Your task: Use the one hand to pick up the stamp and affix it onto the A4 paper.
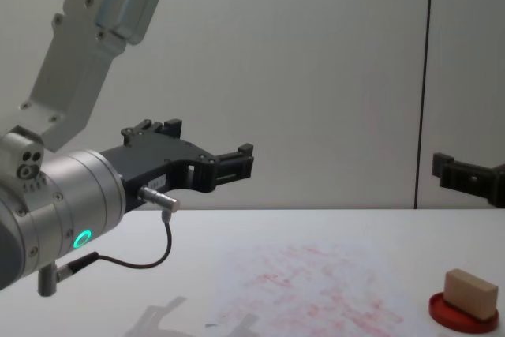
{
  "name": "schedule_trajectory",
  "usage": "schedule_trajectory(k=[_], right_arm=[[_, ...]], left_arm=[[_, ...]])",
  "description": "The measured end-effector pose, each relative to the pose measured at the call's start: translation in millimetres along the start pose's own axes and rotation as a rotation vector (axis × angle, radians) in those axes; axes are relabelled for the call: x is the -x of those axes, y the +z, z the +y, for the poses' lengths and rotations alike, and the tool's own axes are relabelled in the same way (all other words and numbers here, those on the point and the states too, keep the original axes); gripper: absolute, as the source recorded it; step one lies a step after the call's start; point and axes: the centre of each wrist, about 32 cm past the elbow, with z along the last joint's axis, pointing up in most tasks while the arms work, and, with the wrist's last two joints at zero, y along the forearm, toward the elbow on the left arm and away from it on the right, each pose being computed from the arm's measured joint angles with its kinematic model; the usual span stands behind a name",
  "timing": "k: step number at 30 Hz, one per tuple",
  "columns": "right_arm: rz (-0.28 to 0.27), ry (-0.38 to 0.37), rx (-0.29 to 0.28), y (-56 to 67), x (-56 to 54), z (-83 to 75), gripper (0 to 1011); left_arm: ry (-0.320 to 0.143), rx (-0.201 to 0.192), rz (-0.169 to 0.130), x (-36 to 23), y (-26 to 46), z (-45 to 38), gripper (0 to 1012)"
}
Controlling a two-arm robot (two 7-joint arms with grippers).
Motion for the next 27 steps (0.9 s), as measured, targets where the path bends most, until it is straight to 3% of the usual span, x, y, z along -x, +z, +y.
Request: schedule_trajectory(k=[20,27], right_arm=[[0.0,0.0,0.0,0.2,-0.3,0.1,1001],[0.001,0.001,0.019,-2.1,-5.7,1.4,1001]], left_arm=[[0.0,0.0,0.0,0.0,0.0,0.0,993],[0.0,0.0,0.0,0.0,0.0,0.0,993]])
